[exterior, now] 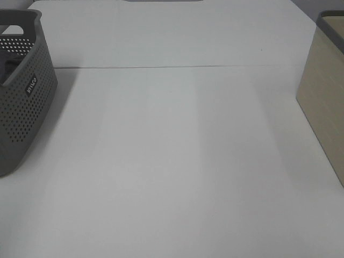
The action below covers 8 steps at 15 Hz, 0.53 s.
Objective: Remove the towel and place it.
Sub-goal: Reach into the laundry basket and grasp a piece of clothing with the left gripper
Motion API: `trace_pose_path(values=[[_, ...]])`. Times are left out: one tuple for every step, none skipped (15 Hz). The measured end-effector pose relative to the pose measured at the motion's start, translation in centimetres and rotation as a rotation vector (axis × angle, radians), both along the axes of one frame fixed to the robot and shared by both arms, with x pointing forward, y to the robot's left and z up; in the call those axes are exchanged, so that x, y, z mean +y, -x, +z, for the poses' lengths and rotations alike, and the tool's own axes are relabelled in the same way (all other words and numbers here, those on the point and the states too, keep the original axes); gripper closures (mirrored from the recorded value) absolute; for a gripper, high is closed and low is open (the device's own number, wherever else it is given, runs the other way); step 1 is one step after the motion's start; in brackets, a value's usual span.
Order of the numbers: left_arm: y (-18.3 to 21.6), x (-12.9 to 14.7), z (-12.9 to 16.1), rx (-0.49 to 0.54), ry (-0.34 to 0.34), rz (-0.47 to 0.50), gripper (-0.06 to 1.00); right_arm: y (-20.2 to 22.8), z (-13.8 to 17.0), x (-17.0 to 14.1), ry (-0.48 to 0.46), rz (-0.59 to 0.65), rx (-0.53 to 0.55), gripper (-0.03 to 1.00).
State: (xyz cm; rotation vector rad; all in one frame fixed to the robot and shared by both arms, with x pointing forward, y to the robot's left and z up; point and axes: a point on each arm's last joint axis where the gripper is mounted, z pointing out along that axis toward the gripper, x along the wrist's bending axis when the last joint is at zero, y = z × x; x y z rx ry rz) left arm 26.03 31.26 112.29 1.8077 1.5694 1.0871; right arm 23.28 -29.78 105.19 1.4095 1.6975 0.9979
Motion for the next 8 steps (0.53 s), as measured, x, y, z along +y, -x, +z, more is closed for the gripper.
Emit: trace_pose_path(values=[[-1.9,0.1,1.7,0.080,-0.092,-0.048,0.03,0.0,0.0,0.0,0.000,0.000,0.000,0.38],[-3.0,0.3,2.6,0.119,-0.144,-0.072,0.03,0.0,0.0,0.0,0.000,0.000,0.000,0.38],[-5.1,0.5,4.2,0.182,-0.238,-0.112,0.03,0.0,0.0,0.0,0.000,0.000,0.000,0.38],[-7.6,0.8,5.4,0.241,-0.314,-0.141,0.03,0.0,0.0,0.0,0.000,0.000,0.000,0.38],[-13.1,1.4,6.5,0.360,-0.447,-0.203,0.03,0.0,0.0,0.0,0.000,0.000,0.000,0.38],[-15.6,1.5,6.6,0.411,-0.503,-0.240,0.03,0.0,0.0,0.0,0.000,0.000,0.000,0.38],[-18.0,1.7,6.5,0.456,-0.547,-0.265,0.03,0.0,0.0,0.0,0.000,0.000,0.000,0.38],[-19.4,1.9,6.4,0.482,-0.572,-0.274,0.03,0.0,0.0,0.0,0.000,0.000,0.000,0.38]])
